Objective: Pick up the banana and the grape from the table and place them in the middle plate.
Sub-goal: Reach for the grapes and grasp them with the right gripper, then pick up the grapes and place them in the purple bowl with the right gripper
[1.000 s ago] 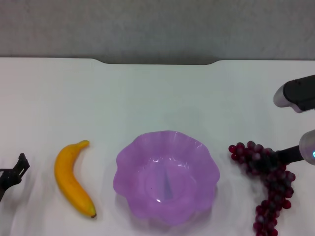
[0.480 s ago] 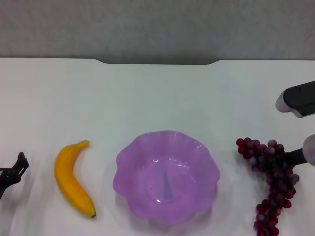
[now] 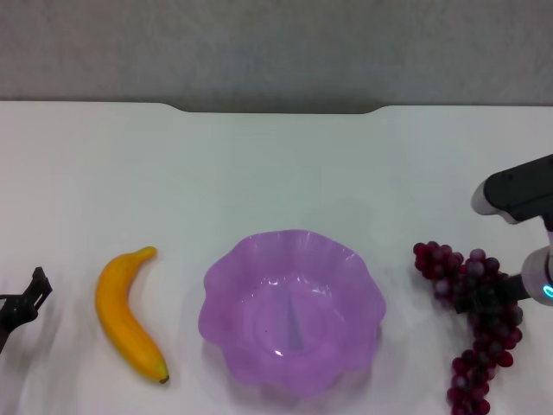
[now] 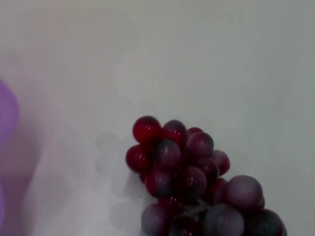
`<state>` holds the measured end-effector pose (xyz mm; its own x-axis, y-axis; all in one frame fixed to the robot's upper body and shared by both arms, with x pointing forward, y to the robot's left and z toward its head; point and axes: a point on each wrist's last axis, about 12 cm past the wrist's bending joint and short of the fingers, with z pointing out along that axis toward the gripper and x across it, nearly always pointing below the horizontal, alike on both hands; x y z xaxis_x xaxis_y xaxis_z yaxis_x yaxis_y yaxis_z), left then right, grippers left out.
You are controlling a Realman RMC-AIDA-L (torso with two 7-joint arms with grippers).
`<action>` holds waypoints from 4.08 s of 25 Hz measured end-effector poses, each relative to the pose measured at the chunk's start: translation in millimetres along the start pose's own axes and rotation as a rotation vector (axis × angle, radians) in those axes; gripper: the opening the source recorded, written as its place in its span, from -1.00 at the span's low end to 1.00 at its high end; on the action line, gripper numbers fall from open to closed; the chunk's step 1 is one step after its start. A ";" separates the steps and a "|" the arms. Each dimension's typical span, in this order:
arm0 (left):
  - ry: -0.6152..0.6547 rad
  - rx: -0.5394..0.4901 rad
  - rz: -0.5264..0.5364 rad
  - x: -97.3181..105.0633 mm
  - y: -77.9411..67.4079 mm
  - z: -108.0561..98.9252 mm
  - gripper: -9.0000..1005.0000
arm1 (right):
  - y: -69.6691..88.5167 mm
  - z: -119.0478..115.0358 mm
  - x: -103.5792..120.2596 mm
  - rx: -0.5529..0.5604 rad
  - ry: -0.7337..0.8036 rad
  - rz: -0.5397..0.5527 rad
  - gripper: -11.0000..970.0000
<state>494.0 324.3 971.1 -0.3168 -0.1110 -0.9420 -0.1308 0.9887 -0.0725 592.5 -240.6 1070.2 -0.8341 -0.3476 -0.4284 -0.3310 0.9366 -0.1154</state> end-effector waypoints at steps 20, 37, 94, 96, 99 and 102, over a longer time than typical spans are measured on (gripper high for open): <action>0.000 -0.037 -0.010 0.6 8.3 -1.5 0.75 | -0.3 1.1 -0.4 0.003 -0.048 -0.013 -0.13; 0.004 -0.037 -0.008 1.7 7.6 -2.1 0.75 | 5.1 -8.7 6.9 -0.005 -0.218 -0.013 -0.32; 0.003 -0.029 -0.007 0.9 5.0 -0.7 0.75 | 103.0 -63.3 -21.5 -0.126 -1.005 -0.347 -0.73; 0.003 -0.023 -0.004 0.4 3.1 0.2 0.75 | 109.8 -61.5 -20.4 -0.143 -1.012 -0.363 -0.73; 0.002 -0.018 -0.004 0.3 1.7 0.4 0.75 | 116.5 -57.0 -16.3 -0.163 -1.003 -0.378 -0.74; 0.002 -0.017 -0.005 0.2 1.5 0.5 0.75 | 119.6 -49.2 -10.0 -0.186 -0.980 -0.367 -0.75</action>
<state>494.3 325.8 970.7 -0.3182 -0.1160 -0.9409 -0.1487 0.9863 -0.0713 539.5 -127.4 1104.7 0.0224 -0.3416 -0.9396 -0.6213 0.7315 -0.2808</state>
